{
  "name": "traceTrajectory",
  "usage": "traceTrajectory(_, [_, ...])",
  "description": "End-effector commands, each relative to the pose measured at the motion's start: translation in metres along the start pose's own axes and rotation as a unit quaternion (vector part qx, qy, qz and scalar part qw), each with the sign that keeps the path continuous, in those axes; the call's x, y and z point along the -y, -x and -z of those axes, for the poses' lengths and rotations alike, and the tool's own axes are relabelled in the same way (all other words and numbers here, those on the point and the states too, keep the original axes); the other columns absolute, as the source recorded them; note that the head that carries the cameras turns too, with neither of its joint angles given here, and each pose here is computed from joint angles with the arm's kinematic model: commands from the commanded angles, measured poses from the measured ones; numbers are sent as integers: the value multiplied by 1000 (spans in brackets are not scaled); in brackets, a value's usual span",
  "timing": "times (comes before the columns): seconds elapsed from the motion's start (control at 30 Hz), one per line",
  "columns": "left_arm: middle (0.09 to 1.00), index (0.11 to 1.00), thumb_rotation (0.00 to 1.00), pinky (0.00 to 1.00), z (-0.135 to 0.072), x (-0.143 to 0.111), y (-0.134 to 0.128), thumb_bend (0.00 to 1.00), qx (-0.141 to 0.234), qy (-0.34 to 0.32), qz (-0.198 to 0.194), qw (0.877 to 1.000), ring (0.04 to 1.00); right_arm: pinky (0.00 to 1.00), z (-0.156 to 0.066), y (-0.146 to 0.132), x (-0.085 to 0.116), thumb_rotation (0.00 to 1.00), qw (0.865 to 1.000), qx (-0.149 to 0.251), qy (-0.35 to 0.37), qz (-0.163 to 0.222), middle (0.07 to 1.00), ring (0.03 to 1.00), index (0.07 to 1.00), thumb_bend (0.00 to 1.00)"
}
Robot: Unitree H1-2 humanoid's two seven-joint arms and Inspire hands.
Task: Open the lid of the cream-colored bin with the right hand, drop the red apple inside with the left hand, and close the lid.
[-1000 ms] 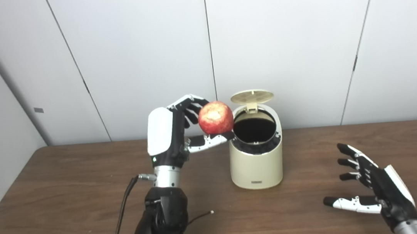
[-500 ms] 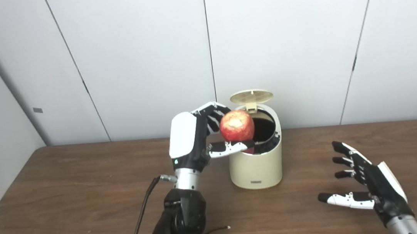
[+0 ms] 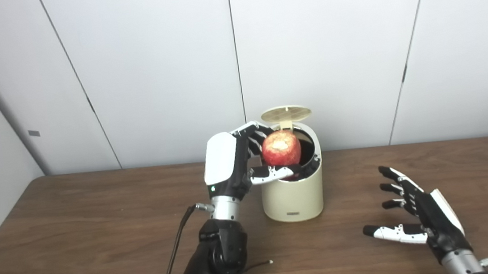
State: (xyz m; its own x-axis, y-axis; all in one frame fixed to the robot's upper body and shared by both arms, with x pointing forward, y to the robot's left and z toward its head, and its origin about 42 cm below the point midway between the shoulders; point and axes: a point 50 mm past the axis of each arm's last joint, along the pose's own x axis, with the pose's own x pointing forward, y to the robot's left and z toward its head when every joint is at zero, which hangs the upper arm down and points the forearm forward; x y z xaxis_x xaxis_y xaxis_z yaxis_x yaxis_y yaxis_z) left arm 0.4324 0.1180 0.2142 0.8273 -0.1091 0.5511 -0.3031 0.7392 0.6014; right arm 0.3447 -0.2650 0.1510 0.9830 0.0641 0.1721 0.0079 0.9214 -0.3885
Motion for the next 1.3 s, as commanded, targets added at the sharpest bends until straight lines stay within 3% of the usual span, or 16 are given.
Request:
traceTrajectory(0.0, [454,502,0,314,-20,-7,-25,524,44,3,-31,999,412,659,-16,-10,9,144,999,46,3,20,918,837,876,745])
traceTrajectory(0.27, [447,507,0,303,-19,-1,-29,524,53,-14,-55,997,387,662,-16,-7,9,97,999,49,-1,21,917,835,873,739])
traceTrajectory(0.5, [469,530,0,366,-12,5,-30,521,76,-66,-57,993,469,666,-15,-5,9,103,999,47,3,24,912,833,870,745])
traceTrajectory(0.53, [555,632,79,400,-11,5,-29,716,76,-72,-54,993,506,675,-15,-5,9,105,999,46,3,24,912,833,872,744])
traceTrajectory(0.6, [633,711,146,446,-11,5,-29,827,74,-81,-49,993,563,682,-15,-5,9,118,999,47,4,23,913,835,878,745])
traceTrajectory(0.67, [671,743,167,475,-11,5,-28,875,72,-82,-48,993,600,683,-15,-5,9,121,999,49,2,23,916,841,878,751])
traceTrajectory(1.27, [637,731,196,472,-12,-1,-26,893,74,-73,-50,993,588,671,-15,-6,9,107,998,52,3,22,906,838,867,754])
